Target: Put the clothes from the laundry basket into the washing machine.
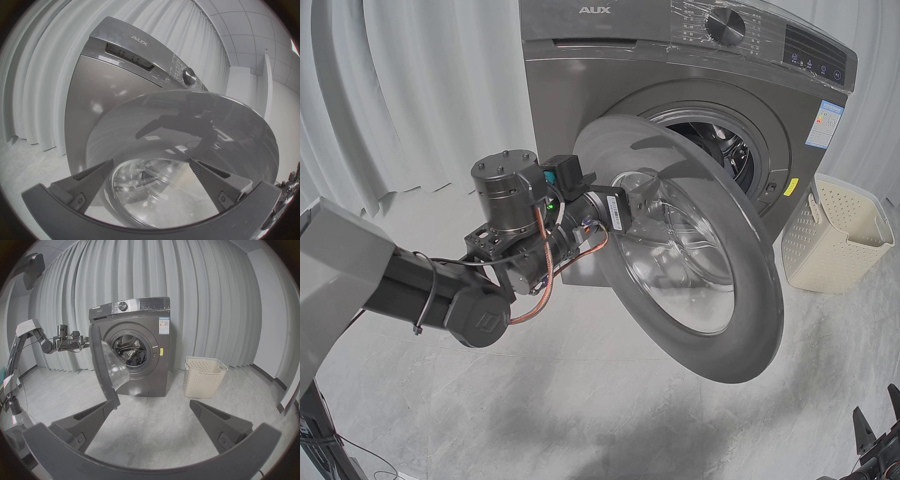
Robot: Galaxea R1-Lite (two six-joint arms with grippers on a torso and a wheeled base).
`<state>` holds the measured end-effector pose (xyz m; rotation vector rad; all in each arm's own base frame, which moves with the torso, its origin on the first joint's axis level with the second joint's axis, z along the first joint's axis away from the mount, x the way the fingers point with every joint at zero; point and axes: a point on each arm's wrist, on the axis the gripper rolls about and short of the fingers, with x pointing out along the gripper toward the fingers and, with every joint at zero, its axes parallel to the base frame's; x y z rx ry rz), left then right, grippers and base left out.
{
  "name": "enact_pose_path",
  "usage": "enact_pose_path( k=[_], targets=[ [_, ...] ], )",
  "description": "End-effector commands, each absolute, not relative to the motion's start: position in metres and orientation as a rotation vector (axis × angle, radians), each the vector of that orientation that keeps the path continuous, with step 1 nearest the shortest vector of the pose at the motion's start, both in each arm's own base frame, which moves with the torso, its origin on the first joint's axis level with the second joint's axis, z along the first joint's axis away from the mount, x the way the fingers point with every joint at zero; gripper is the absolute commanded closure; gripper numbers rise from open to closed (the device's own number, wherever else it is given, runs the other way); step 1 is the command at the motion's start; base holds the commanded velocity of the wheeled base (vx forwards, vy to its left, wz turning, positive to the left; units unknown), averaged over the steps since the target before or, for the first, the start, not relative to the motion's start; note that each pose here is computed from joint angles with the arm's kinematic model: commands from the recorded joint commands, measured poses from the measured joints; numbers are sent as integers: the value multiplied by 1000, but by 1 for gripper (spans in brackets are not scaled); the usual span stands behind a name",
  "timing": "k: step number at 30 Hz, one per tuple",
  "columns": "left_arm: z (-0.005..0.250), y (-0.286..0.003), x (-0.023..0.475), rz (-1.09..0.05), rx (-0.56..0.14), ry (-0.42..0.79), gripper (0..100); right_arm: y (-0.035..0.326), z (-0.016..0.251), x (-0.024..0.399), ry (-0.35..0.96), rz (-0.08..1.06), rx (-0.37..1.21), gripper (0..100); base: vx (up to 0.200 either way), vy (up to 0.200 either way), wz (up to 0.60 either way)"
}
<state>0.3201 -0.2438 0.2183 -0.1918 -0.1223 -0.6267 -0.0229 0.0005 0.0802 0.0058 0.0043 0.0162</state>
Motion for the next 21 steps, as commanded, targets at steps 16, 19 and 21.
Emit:
enact_pose_path(
  k=[16, 19, 21],
  targets=[
    [222, -255, 357, -525, -282, -176, 0, 0, 76, -22, 18, 14, 8, 0, 0, 0, 0],
    [224, -254, 358, -520, -283, -181, 0, 0, 76, -22, 18, 14, 8, 0, 0, 0, 0],
    [228, -255, 363, -516, -290, -191, 0, 0, 76, -22, 18, 14, 8, 0, 0, 0, 0]
  ],
)
